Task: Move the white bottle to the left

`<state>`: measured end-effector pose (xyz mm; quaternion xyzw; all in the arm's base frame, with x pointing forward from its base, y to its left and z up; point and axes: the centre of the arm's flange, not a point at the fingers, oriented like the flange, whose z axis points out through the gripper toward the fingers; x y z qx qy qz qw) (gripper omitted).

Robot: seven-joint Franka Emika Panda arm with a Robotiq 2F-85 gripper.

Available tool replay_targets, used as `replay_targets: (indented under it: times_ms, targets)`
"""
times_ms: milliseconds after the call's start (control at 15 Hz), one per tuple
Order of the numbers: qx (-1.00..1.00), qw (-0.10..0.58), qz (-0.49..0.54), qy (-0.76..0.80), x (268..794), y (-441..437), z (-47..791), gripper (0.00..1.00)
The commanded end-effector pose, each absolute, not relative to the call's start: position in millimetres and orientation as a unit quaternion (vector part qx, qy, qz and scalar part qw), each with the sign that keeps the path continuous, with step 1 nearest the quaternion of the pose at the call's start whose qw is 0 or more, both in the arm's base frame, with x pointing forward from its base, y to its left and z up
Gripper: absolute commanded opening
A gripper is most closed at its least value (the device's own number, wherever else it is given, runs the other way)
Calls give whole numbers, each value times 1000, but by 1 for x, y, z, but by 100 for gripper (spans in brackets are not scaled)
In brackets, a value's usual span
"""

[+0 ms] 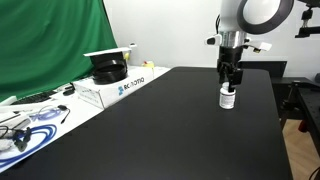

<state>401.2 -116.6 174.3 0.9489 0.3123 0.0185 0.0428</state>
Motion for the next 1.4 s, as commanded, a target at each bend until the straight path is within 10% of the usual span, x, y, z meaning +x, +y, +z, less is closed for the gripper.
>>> replay_targets:
  times_ms: [0, 533, 1333]
  targets:
    - [952, 55, 14, 300, 408, -117, 177, 53]
    - [953, 69, 10, 294, 412, -121, 193, 19]
    - [945, 47, 69, 316, 471, -24, 278, 19]
